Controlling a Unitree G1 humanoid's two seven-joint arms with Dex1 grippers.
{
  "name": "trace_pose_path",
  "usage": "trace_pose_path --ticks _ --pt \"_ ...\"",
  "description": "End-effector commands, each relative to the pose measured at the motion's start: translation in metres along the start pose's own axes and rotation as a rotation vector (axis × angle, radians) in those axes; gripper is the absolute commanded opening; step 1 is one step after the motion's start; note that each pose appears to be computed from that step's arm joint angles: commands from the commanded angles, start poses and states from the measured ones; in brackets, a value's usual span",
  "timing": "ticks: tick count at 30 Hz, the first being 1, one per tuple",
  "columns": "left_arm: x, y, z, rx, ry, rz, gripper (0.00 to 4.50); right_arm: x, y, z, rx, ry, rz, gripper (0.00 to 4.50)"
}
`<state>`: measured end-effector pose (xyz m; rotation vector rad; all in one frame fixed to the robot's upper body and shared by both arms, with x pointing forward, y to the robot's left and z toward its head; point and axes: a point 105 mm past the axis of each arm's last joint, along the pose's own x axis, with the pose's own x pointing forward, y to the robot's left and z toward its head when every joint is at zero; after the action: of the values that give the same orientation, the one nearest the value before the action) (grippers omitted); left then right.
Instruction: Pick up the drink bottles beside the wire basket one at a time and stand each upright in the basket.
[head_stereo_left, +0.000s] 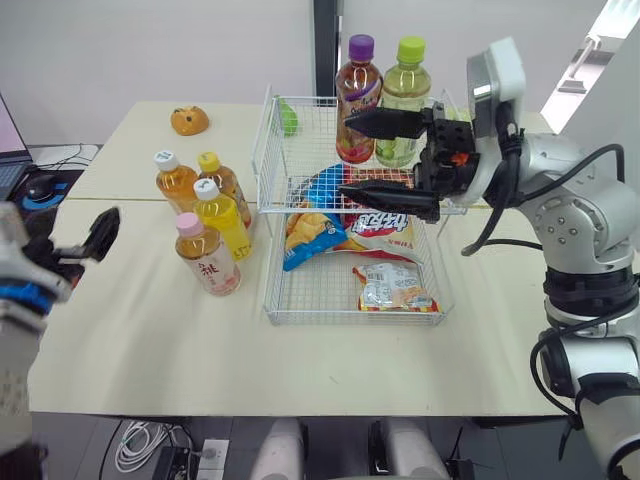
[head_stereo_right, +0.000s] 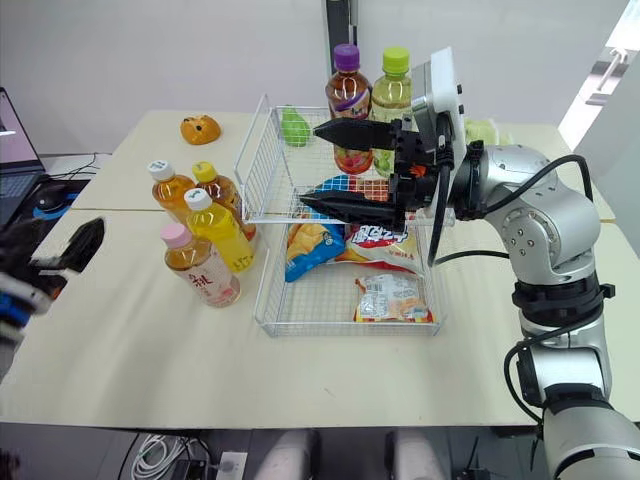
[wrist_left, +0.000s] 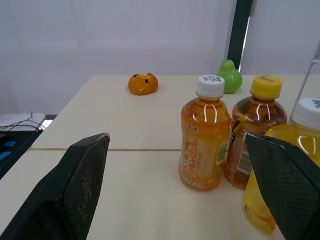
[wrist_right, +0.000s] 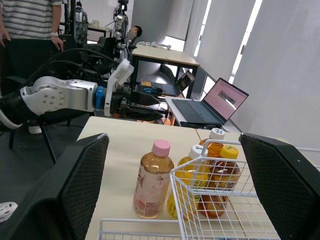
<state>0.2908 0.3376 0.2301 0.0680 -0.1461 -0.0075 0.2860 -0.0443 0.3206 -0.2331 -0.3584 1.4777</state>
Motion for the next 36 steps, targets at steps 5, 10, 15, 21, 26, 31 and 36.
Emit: trace_pose_path --ticks 5,10,15,21,26,31,36 --pt "0.048 0.005 -0.003 0.049 0.023 -0.058 4.47 -0.004 -0.002 0.012 -0.075 0.015 -0.044 4.5" --pt "0.074 -0.005 -0.006 0.06 0.011 -0.119 4.47 -0.009 -0.001 0.014 -0.078 0.032 -0.067 4.5" --pt "0.093 -0.008 -0.002 0.069 -0.008 -0.147 4.47 -0.013 -0.001 0.016 -0.078 0.045 -0.09 4.5" --pt "0.11 -0.011 -0.005 0.084 -0.004 -0.162 4.47 -0.016 0.0 0.019 -0.08 0.051 -0.112 4.5" --pt "0.123 -0.013 -0.005 0.092 -0.004 -0.156 4.47 -0.018 0.0 0.02 -0.084 0.057 -0.125 4.5" --pt "0.132 -0.015 -0.004 0.084 -0.009 -0.159 4.47 -0.02 0.001 0.022 -0.085 0.059 -0.134 4.5" --pt "0.133 -0.014 -0.006 0.069 -0.007 -0.156 3.34 -0.02 0.003 0.023 -0.086 0.06 -0.139 4.5"
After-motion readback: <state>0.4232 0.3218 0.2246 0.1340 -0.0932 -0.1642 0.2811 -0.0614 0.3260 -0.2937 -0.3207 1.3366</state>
